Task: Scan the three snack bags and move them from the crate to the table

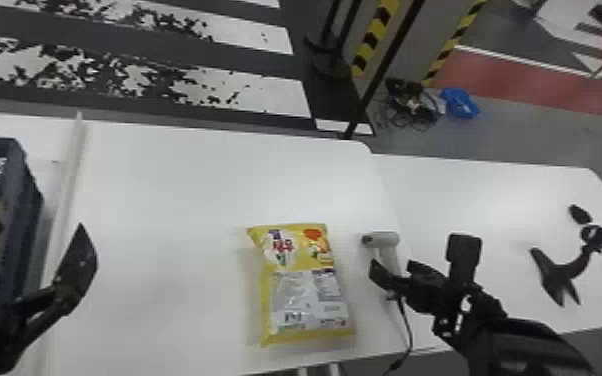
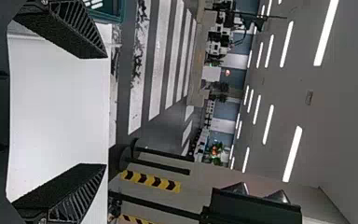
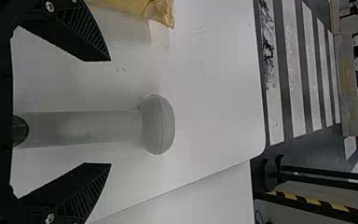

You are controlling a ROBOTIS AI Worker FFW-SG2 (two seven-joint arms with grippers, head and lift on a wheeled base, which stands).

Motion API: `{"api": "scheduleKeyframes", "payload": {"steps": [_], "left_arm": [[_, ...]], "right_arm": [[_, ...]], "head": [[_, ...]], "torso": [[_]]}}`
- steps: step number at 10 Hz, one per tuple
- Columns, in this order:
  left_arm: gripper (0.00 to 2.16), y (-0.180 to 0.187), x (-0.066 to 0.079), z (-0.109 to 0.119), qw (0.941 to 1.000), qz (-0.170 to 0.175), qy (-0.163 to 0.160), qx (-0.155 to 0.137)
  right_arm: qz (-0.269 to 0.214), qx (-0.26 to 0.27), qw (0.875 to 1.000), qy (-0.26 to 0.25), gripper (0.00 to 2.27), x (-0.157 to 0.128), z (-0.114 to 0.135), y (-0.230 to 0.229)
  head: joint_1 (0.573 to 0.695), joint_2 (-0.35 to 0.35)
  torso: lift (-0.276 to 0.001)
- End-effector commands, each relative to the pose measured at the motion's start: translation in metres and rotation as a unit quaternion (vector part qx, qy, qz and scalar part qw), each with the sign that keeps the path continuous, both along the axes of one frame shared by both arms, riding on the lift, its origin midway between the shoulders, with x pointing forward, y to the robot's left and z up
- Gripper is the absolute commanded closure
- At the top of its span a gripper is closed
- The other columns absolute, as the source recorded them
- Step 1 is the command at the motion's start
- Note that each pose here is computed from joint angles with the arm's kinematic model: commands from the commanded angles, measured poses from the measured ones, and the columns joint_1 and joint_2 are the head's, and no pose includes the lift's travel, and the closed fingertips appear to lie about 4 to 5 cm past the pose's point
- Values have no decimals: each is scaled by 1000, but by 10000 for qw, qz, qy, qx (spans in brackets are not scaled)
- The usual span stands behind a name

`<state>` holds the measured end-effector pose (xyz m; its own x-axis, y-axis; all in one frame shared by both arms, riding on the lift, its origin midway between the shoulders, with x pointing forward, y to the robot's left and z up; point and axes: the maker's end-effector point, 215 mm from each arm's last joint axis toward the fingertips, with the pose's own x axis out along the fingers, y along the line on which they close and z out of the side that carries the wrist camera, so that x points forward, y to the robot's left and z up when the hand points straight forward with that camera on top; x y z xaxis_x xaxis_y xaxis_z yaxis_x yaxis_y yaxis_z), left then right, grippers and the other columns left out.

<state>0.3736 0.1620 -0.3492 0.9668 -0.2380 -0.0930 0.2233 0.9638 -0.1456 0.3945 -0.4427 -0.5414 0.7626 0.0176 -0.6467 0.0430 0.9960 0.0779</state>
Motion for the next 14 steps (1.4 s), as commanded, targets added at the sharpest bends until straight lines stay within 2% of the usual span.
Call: {"api": "scheduleKeyframes", "payload": {"steps": [1,2,3,4,5,6,7,9,10,11,12,13,14], "left_arm": [[33,7,3,2,10000,57,41,-59],[33,10,4,2,9999,122,85,-40],[33,13,6,-1,9997,165,170,-5],[33,16,6,-2,9996,184,195,19],[33,18,6,-2,9996,207,200,36],[33,19,6,-1,9996,222,190,37],[33,20,6,-2,9995,245,200,41],[33,21,4,-4,9994,262,233,51],[33,23,4,-6,9992,293,251,65],[33,24,4,-9,9991,323,276,68],[33,23,5,-13,9990,325,305,58],[33,22,5,-19,9988,339,356,54],[33,19,6,-24,9987,317,393,50]], "right_arm": [[66,-121,9999,-13,83,11,-4,-4],[40,-180,9998,-15,87,19,-8,-12],[46,-124,9999,97,215,26,-19,-17],[69,-89,9998,178,981,27,-27,-17],[54,-43,9997,228,1936,26,-30,-16],[80,23,9997,227,2152,27,-30,-12],[84,159,9994,293,2240,23,-31,-8],[49,263,9995,195,2236,14,-22,-5],[-135,676,9976,97,2236,1,-14,-5],[-200,853,9961,-79,2240,-17,3,2],[-223,1085,9928,-449,2240,-33,31,11],[-334,1782,9808,-723,2240,-50,54,18],[-276,2206,9715,-820,2236,-67,69,40]], "head": [[695,-350],[695,-350],[695,-350],[695,-350],[695,-350],[695,-350],[695,-350],[695,-350],[695,-350],[695,-350],[695,-350],[695,-350],[695,-350]], "torso": [[-62],[-62],[-62],[-62],[-62],[-62],[-62],[-62],[-62],[-62],[-62],[-62],[-62]]}}
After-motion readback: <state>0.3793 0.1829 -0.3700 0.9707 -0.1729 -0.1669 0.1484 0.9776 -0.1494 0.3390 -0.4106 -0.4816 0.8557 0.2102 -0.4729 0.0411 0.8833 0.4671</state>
